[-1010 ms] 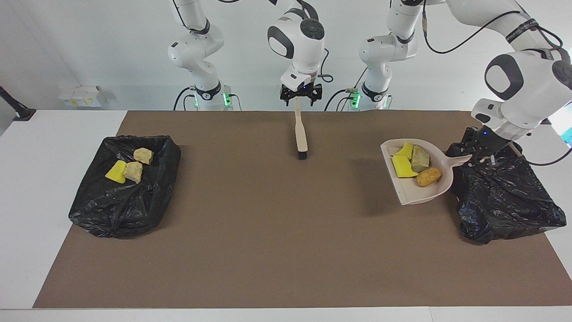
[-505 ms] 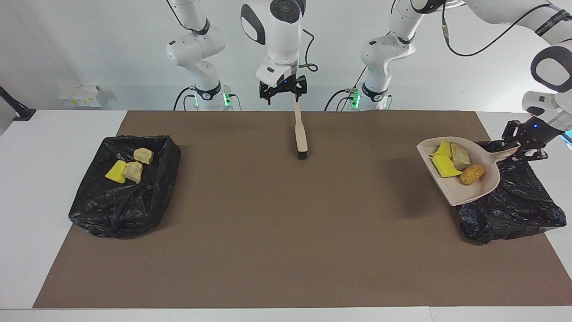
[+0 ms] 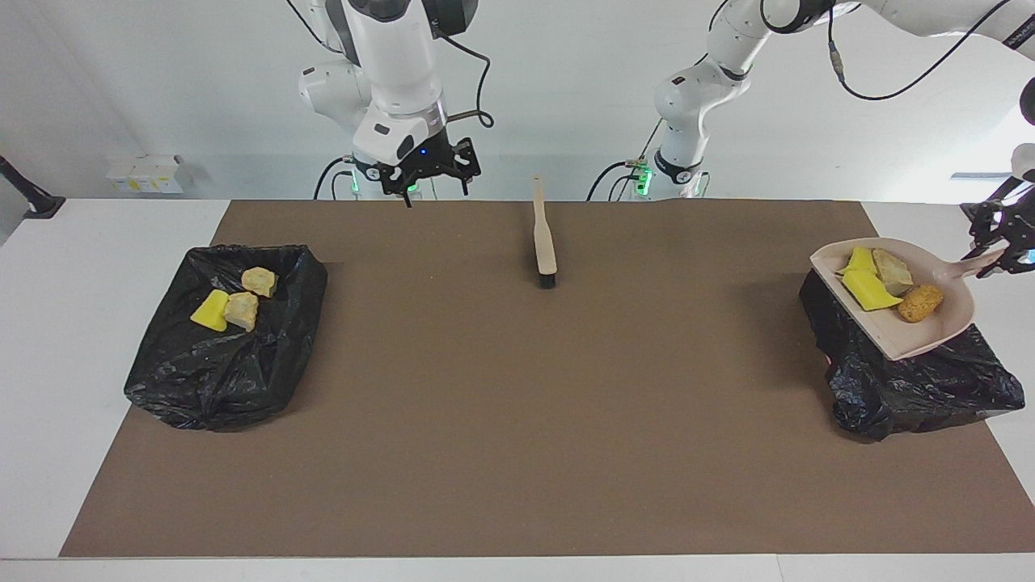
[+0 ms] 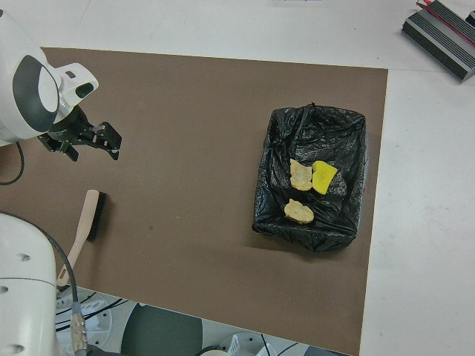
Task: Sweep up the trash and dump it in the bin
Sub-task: 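Tilt the dustpan with the left gripper to dump trash into the bin, then lift the empty dustpan with the left gripper away from the bin, then lower the dustpan onto the table center with the left gripper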
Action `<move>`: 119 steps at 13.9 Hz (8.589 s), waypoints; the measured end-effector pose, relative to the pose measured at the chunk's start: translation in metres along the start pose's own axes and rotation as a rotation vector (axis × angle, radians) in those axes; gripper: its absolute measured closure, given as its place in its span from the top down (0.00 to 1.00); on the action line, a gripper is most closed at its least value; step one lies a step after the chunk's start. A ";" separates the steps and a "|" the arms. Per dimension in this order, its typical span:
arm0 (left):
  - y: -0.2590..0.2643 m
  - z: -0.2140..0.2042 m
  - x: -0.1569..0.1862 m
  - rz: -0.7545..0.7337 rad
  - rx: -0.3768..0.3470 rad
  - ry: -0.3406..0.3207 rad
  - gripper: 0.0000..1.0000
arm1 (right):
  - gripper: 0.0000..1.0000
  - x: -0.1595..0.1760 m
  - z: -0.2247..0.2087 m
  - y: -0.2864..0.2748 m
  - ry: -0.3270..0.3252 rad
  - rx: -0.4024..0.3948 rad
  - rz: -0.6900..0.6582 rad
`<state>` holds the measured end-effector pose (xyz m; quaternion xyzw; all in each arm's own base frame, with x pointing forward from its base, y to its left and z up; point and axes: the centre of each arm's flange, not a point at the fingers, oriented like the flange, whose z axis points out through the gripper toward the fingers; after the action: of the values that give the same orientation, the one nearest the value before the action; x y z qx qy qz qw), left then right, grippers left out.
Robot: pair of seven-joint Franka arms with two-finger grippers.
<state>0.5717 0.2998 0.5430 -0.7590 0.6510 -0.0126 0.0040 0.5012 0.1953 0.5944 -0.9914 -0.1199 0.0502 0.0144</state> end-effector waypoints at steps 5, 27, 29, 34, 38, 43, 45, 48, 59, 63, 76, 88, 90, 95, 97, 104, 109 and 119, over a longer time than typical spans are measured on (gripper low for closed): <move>0.004 -0.017 -0.018 0.007 -0.004 -0.112 0.31 | 1.00 0.003 -0.013 0.081 0.010 -0.067 -0.101; -0.025 -0.035 0.051 0.168 0.086 -0.848 0.31 | 1.00 -0.021 -0.054 0.201 0.098 -0.016 0.262; -0.026 -0.039 0.057 0.153 0.112 -0.917 0.31 | 1.00 -0.026 -0.054 0.199 0.094 -0.022 0.234; -0.026 -0.044 0.064 0.129 0.141 -0.945 0.31 | 1.00 -0.029 -0.051 0.198 0.088 -0.026 0.202; -0.027 -0.040 0.071 0.124 0.157 -0.900 0.31 | 1.00 -0.029 -0.051 0.198 0.088 -0.027 0.201; -0.027 -0.032 0.078 0.070 0.182 -0.728 0.31 | 1.00 -0.028 -0.052 0.190 0.089 -0.027 0.199; -0.027 -0.028 0.081 0.056 0.184 -0.683 0.31 | 1.00 -0.028 -0.052 0.186 0.091 -0.027 0.206; -0.026 -0.019 0.087 0.029 0.178 -0.592 0.31 | 1.00 -0.027 -0.052 0.185 0.091 -0.027 0.207; -0.020 0.013 0.112 -0.047 0.110 -0.318 0.31 | 1.00 -0.028 -0.052 0.188 0.091 -0.026 0.213; -0.017 0.035 0.162 -0.113 0.094 -0.276 0.31 | 1.00 -0.028 -0.052 0.187 0.091 -0.026 0.211; 0.051 0.088 0.399 -0.667 0.042 -0.212 0.31 | 1.00 -0.028 -0.052 0.187 0.092 -0.024 0.257; 0.126 0.108 0.567 -1.128 -0.087 -0.057 0.31 | 1.00 -0.028 -0.052 0.187 0.092 -0.024 0.257; 0.128 0.117 0.588 -1.170 -0.103 -0.053 0.31 | 1.00 -0.028 -0.052 0.187 0.092 -0.024 0.257; 0.120 0.138 0.621 -1.230 -0.102 -0.054 0.31 | 1.00 -0.028 -0.052 0.187 0.092 -0.024 0.257; 0.122 0.143 0.635 -1.245 -0.101 -0.054 0.31 | 1.00 -0.028 -0.052 0.187 0.092 -0.024 0.257; 0.125 0.188 0.690 -1.304 -0.094 -0.041 0.31 | 1.00 -0.028 -0.052 0.187 0.092 -0.024 0.257; 0.122 0.188 0.699 -1.309 -0.091 -0.027 0.31 | 1.00 -0.028 -0.052 0.187 0.092 -0.024 0.257; 0.105 0.163 0.687 -1.319 -0.067 0.060 1.00 | 1.00 -0.028 -0.052 0.187 0.092 -0.024 0.257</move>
<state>0.5769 -0.3968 0.3875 -0.9976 0.0493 -0.0134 -0.0463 0.5238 0.0060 0.6415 -1.0000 0.0084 0.0048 0.0014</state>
